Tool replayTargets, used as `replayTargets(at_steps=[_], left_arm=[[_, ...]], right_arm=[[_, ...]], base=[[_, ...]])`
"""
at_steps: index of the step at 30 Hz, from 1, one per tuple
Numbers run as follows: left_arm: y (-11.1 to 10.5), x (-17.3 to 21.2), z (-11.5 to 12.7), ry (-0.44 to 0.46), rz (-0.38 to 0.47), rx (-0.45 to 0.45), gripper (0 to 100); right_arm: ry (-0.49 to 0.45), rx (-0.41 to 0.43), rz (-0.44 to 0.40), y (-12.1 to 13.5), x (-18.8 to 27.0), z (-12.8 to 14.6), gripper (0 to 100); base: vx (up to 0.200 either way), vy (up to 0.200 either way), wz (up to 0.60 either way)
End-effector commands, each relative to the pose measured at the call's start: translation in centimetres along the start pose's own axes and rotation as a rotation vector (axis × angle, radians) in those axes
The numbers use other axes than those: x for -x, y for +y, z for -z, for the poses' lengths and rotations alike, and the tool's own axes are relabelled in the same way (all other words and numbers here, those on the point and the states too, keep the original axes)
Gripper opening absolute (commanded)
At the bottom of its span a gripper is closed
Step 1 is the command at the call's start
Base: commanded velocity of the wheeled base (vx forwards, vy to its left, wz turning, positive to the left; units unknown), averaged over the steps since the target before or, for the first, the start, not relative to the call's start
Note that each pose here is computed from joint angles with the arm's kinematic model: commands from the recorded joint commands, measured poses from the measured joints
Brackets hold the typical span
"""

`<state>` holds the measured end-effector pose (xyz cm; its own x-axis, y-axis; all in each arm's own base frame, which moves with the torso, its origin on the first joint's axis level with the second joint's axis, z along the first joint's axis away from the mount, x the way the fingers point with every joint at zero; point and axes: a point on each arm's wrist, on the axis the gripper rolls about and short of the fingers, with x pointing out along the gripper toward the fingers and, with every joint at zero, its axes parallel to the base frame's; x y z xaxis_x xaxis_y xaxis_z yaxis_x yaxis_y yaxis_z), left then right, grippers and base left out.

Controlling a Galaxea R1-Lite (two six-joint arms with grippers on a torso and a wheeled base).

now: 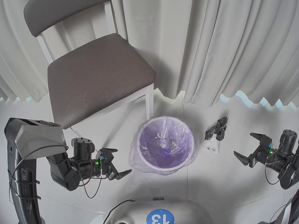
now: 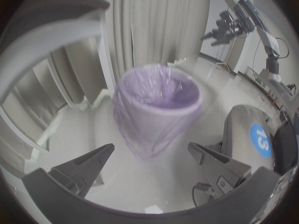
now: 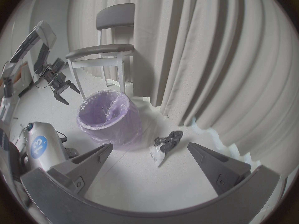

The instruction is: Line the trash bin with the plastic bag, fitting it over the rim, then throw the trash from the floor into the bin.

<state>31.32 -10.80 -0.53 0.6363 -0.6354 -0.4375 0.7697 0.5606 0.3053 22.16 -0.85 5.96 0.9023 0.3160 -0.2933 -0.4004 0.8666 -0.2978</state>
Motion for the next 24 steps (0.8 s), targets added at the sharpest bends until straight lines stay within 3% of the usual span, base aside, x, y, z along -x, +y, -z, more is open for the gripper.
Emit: replayTargets(at_steps=[1,8,14,15,17,19,24], left_arm=[[-1.9,3.1,-4.4,-0.145,0.007,0.014,100],[-2.3,5.3,-8.1,-0.275,-0.013,0.013,100],[-2.0,8.4,-12.0,-0.415,-0.07,0.039,100],[-1.9,9.5,-12.9,-0.444,-0.122,0.076,100],[-2.0,10.4,-13.5,-0.473,-0.156,0.1,100],[-2.6,12.6,-15.0,-0.572,-0.191,0.174,100],[-2.8,15.4,-17.2,-0.711,-0.268,0.249,100]], right_arm=[[-0.018,-0.057,0.104,-0.1,2.3,-0.9,100],[-0.093,-0.06,0.15,-0.5,3.5,-2.4,100],[-0.201,-0.159,0.278,-1.8,4.1,-4.5,100],[-0.244,-0.205,0.335,-2.5,4.0,-5.4,100],[-0.27,-0.233,0.368,-2.9,3.8,-5.9,100],[-0.324,-0.284,0.406,-3.9,3.3,-6.9,100],[-0.355,-0.267,0.438,-5.4,2.6,-7.8,100]], base=[[0.0,0.0,0.0],[0.0,0.0,0.0],[0.0,0.0,0.0],[0.0,0.0,0.0],[0.0,0.0,0.0],[0.0,0.0,0.0],[0.0,0.0,0.0]])
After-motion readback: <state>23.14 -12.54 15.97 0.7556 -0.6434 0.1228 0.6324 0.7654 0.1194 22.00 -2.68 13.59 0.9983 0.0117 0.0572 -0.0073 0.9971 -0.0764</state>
